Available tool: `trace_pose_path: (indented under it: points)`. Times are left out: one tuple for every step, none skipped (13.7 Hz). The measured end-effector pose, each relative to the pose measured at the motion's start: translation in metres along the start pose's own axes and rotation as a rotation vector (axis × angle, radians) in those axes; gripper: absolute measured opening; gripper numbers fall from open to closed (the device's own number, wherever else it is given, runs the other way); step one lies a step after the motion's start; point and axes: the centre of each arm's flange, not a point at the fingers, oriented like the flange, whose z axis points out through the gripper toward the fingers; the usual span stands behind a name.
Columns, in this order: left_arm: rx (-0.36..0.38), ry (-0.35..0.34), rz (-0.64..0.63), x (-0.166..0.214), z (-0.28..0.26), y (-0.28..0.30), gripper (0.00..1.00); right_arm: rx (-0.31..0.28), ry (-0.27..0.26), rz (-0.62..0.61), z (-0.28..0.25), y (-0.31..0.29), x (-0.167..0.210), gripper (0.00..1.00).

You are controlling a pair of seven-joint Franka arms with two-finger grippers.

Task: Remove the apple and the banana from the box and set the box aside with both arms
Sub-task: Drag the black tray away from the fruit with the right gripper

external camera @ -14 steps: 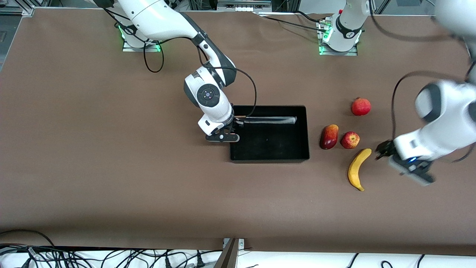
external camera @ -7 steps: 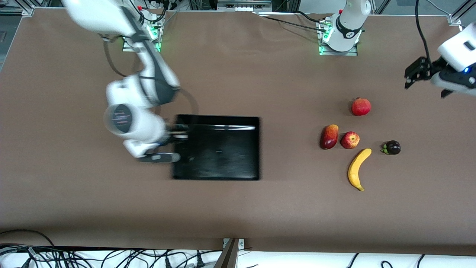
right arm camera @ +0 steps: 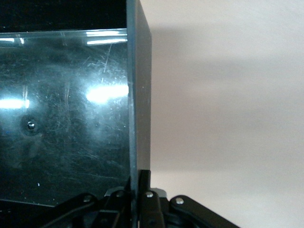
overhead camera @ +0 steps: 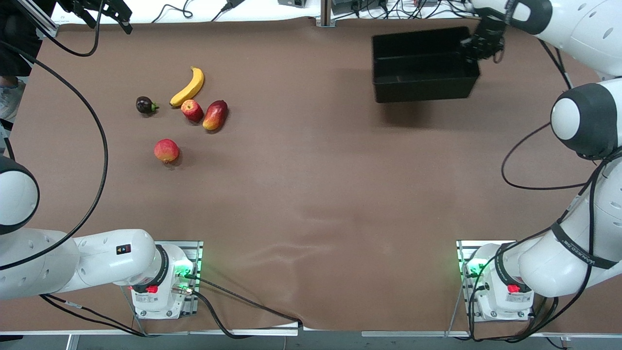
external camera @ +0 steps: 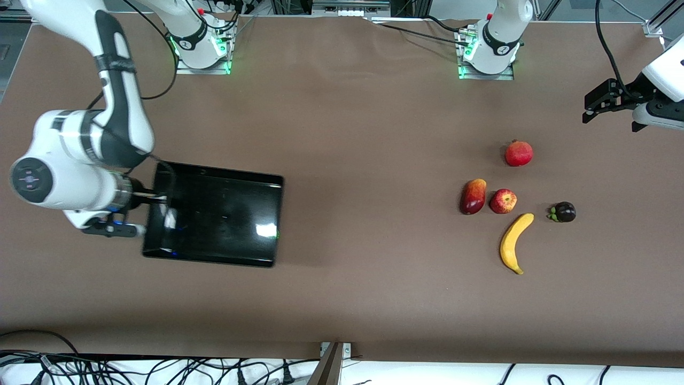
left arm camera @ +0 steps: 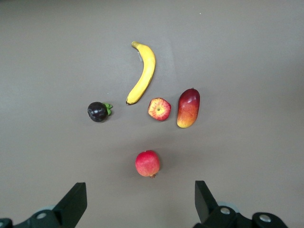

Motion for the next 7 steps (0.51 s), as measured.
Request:
trace_pose_path:
  points:
    - [-0.001,0.001,-0.017,0.000,0.000,0.000,1.00,-0.005,-0.026,0.003,0.014,0.025,-0.003,0.04]
    - [-0.010,0.007,-0.052,0.001,0.000,0.001,1.00,-0.007,-0.047,0.006,0.031,0.044,-0.007,0.04]
    - [-0.027,0.013,-0.100,0.002,0.000,0.002,1.00,-0.007,-0.054,0.001,0.049,0.055,-0.011,0.04]
    - [-0.038,0.016,-0.137,0.003,0.000,0.004,1.00,-0.005,-0.054,-0.007,0.064,0.061,-0.015,0.04]
    - [-0.041,0.018,-0.156,0.003,0.000,0.004,1.00,0.000,-0.051,-0.020,0.072,0.066,-0.019,0.04]
    - [-0.042,0.016,-0.167,0.003,0.001,0.004,1.00,0.004,-0.047,-0.045,0.076,0.071,-0.022,0.04]
    - [-0.044,0.011,-0.171,0.005,0.004,0.004,1.00,0.006,-0.042,-0.071,0.077,0.076,-0.023,0.04]
